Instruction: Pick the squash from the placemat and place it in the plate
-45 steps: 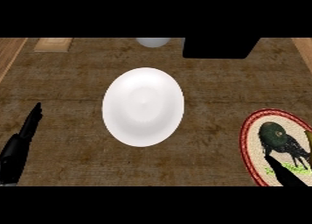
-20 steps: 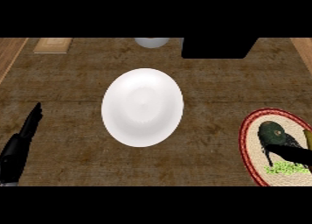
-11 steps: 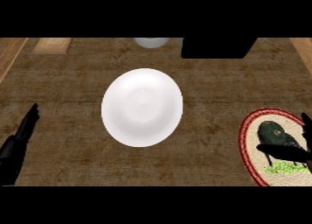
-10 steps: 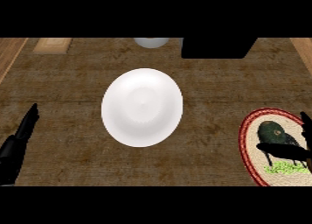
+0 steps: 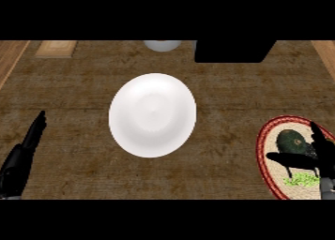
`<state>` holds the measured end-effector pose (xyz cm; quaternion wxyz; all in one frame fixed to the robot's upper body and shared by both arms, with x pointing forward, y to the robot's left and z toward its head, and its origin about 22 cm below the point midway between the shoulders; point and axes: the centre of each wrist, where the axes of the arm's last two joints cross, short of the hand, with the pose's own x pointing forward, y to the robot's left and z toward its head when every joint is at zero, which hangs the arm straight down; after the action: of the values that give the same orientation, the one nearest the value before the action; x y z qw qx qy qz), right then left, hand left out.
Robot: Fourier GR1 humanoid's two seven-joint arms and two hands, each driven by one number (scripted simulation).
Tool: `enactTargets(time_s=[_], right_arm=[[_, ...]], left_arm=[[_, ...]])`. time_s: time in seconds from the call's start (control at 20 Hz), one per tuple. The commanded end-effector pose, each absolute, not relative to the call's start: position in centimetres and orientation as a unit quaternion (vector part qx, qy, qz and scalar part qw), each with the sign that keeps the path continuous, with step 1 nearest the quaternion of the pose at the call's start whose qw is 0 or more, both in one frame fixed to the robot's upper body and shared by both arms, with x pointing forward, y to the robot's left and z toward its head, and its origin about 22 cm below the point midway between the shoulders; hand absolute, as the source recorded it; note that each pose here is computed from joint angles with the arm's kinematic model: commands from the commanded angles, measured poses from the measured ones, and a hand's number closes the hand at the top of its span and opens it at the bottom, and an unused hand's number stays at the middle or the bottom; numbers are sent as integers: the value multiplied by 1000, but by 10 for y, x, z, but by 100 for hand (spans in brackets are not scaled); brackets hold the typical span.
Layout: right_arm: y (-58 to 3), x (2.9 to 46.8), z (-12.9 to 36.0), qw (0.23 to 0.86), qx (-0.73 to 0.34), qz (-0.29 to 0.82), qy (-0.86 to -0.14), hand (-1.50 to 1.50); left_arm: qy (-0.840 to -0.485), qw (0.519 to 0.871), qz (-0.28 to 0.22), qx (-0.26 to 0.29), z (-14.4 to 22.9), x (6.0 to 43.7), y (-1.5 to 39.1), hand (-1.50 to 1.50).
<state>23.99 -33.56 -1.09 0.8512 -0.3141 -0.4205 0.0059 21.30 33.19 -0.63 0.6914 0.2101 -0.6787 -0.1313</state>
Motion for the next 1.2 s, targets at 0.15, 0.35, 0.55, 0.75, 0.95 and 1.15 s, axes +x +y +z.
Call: enactTargets(time_s=[0.15,0.35,0.55,0.75,0.95,1.15], right_arm=[[-346,254,-35,837,-306,3,-453,150],[-342,255,-14,830,-316,15,-460,150],[-338,265,-26,821,-343,19,-456,150],[-344,296,0,770,-346,188,-502,150],[-338,318,38,659,-346,434,-507,150],[-344,351,76,567,-353,509,-543,150]], left_arm=[[-679,690,-125,217,-11,216,336,0],[-674,697,-132,207,16,211,342,0],[-678,692,-136,207,-15,193,340,0],[-687,686,-141,191,-3,217,328,0],[-704,668,-176,165,7,230,318,0],[-699,673,-167,176,3,240,314,0]])
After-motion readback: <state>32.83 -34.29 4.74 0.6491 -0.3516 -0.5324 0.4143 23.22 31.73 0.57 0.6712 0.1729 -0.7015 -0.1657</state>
